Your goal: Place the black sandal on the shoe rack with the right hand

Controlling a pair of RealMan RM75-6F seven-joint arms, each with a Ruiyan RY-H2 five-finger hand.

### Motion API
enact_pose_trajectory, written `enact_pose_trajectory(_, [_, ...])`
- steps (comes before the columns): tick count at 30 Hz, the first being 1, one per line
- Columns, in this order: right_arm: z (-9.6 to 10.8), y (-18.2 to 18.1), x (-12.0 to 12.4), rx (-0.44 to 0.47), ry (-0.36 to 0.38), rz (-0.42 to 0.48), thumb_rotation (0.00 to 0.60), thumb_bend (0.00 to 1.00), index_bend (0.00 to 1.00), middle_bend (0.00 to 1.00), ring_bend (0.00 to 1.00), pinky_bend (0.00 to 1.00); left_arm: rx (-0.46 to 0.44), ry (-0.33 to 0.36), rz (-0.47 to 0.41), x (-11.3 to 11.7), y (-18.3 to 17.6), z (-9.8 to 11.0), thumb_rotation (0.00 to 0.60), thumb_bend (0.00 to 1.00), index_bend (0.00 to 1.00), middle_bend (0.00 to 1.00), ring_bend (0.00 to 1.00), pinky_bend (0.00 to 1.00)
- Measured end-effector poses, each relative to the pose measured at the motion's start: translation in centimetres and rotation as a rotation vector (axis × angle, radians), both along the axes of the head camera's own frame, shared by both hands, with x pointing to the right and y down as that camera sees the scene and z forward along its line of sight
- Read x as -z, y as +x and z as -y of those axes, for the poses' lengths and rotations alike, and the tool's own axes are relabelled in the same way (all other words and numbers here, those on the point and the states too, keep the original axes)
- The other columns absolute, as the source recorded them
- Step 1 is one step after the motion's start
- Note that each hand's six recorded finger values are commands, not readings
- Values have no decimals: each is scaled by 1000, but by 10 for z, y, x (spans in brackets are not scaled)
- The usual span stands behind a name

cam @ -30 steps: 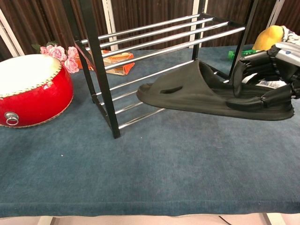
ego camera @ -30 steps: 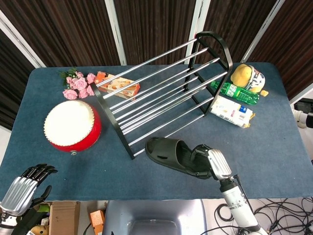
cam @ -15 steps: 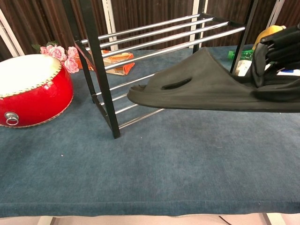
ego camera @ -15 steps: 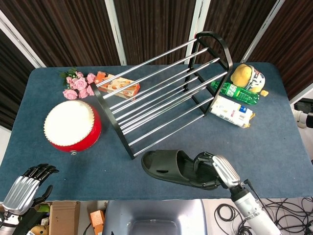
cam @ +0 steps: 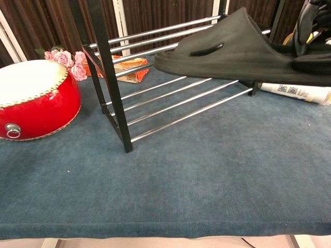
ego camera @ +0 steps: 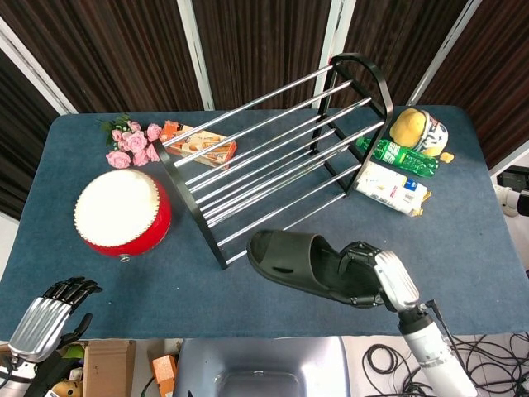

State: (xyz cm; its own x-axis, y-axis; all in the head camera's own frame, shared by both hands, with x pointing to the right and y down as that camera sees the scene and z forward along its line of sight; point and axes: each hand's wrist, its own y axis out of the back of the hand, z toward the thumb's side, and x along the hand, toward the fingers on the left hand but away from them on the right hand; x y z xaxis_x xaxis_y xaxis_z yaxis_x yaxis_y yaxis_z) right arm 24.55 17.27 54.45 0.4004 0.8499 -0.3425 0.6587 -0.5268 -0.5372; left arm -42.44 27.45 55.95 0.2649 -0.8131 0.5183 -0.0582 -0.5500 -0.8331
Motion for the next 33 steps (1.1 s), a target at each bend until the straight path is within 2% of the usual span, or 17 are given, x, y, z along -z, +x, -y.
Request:
enact_pose_trajectory(4, [22, -4, -14, -64, 64, -35, 600, 517, 617, 584, 621, 895, -6, -5, 3, -1, 1, -1, 600, 447, 334, 287, 204, 295])
enact_pose_trajectory(13, [67, -25, -49, -140, 191, -124, 600, 517, 617, 584, 621, 894, -16, -14, 4, -3, 3, -2, 600, 448, 333, 287, 204, 296])
enact_pose_trajectory(22, [102, -55, -72, -150, 307, -217, 600, 517, 616, 584, 620, 891, -27, -38, 10, -8, 5, -4, 600, 448, 334, 287, 204, 297])
enact_pose_trajectory(27, [116, -67, -84, -152, 339, -277, 600, 517, 614, 584, 614, 878, -37, -46, 5, -8, 7, -6, 600, 448, 334, 287, 204, 298])
enact_pose_trajectory(33, [134, -77, -100, -186, 310, -319, 600, 517, 595, 583, 553, 810, -39, -47, 4, -8, 7, -6, 600, 447, 333, 287, 204, 298])
